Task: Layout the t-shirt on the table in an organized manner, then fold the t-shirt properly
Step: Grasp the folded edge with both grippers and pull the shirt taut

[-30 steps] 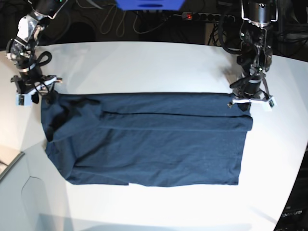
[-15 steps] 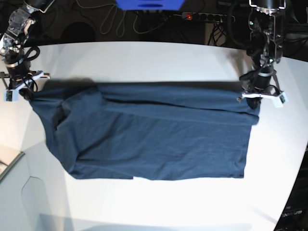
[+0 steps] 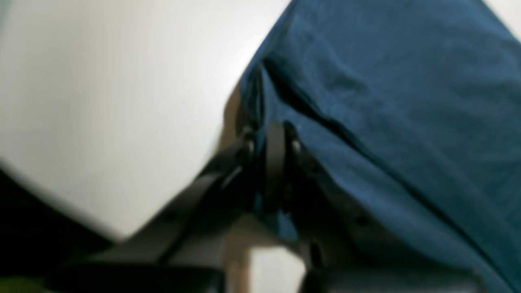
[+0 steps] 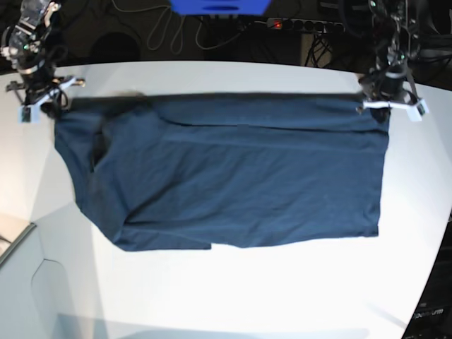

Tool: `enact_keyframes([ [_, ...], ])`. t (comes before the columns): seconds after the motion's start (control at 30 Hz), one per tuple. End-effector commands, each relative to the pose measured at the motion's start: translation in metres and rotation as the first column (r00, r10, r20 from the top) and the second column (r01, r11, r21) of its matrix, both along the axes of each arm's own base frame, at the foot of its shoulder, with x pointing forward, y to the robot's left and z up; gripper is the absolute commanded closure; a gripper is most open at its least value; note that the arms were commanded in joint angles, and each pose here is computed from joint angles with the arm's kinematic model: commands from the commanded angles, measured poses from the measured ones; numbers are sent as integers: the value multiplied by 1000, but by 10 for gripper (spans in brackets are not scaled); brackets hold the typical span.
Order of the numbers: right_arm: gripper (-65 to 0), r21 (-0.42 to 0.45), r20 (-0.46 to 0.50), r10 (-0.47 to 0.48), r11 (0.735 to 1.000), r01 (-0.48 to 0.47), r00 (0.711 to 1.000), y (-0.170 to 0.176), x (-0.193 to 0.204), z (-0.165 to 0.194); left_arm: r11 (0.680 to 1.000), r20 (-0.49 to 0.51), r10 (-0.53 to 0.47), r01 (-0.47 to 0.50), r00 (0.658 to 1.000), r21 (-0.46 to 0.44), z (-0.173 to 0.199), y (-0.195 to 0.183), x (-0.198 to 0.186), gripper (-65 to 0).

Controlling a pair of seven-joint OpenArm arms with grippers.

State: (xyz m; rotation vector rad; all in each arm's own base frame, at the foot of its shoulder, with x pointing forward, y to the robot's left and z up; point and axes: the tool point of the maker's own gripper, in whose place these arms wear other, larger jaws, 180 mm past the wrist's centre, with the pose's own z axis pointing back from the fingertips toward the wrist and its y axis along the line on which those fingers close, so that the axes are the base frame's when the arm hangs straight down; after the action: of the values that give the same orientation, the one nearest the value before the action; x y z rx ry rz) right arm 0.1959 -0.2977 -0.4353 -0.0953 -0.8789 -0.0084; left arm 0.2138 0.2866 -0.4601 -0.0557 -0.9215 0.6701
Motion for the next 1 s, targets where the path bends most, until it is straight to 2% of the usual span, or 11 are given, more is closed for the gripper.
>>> enact_keyframes([
  [0.0,0,-18,46,8,1000,-7,999,-7,3,13,1000,24,-2,1,1000,25,7,6,2,-1],
  [0.17,0,-27,53,3,1000,-2,999,-5,-2,18,1000,23,-7,6,1000,30,10,6,-5,-1],
  [0.3,0,-95,140,46,995,-33,989,-3,20,55,999,81,-22,19,997,41,28,4,14,-1],
  [0.5,0,-162,274,104,985,-60,956,8,62,105,999,169,-29,22,985,43,53,2,45,-1],
  [0.57,0,-169,292,102,984,-54,951,7,66,112,1000,184,-11,10,983,8,55,0,46,-1],
  [0.7,0,-164,287,99,985,-52,953,8,62,110,997,198,33,-19,980,-70,56,6,44,-1],
  [0.83,0,-151,238,93,987,-58,967,8,46,95,991,138,33,-15,990,-130,44,2,26,-1],
  [0.97,0,-119,189,79,991,-57,979,14,26,76,990,77,38,-27,996,-138,29,0,-1,-1],
])
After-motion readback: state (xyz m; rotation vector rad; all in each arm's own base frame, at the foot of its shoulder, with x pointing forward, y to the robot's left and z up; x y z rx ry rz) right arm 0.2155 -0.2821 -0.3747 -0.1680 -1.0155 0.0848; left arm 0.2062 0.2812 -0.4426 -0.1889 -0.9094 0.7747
